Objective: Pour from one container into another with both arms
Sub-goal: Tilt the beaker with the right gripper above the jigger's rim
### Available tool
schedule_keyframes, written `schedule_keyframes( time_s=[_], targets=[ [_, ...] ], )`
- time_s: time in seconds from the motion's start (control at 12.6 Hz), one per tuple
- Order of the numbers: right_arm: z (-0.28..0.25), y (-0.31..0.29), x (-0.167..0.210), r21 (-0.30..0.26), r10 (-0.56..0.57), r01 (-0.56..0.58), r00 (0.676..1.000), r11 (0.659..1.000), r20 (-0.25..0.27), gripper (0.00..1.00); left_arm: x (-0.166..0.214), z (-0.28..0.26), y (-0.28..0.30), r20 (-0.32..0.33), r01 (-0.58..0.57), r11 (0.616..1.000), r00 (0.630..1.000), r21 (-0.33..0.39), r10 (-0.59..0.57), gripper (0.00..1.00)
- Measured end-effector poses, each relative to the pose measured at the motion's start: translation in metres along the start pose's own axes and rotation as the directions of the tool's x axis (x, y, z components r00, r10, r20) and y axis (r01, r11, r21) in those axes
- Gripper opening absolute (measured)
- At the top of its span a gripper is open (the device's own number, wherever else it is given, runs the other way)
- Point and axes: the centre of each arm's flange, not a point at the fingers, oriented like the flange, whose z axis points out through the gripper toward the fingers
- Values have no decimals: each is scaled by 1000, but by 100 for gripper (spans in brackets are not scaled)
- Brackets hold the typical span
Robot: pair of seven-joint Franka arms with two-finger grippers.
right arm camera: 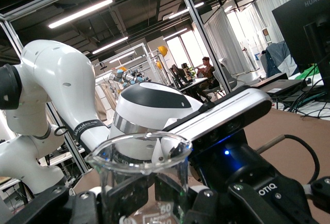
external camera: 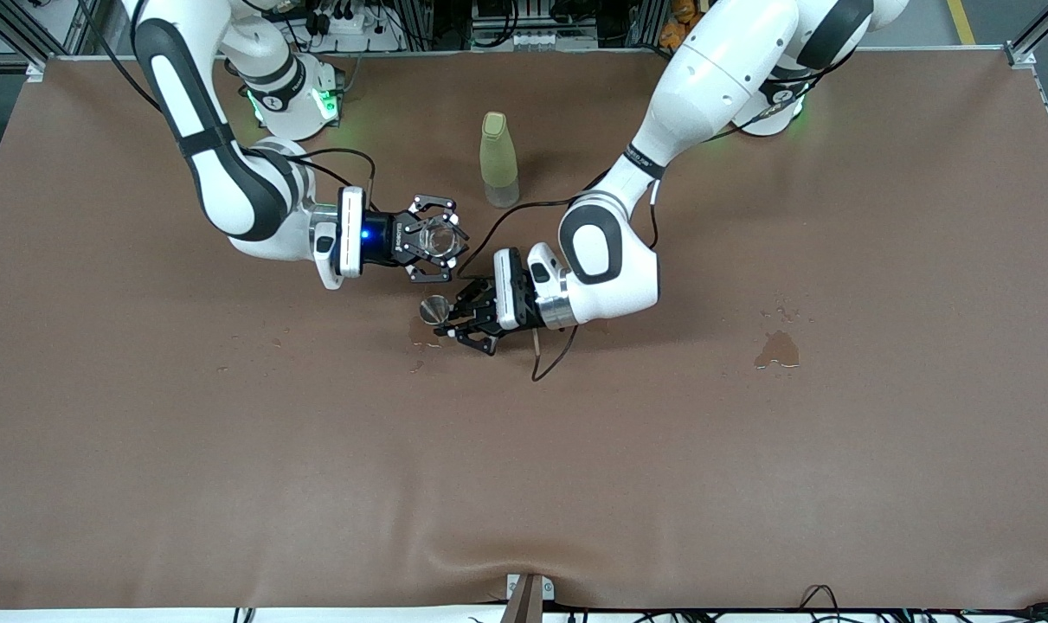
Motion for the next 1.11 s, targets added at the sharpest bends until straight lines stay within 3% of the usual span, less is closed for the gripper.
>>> schedule_keyframes(
  time_s=[0.4, 1.11],
  targets=[
    [-1, 1, 0, -14, 176, -177, 984, 984, -14, 14, 0, -1, -1, 2, -5, 1000, 1000, 2, 5, 21],
    [7, -1, -1, -29, 400, -401, 916, 916, -31, 14, 0, -1, -1, 2, -5, 1000, 1000, 2, 5, 21]
  ],
)
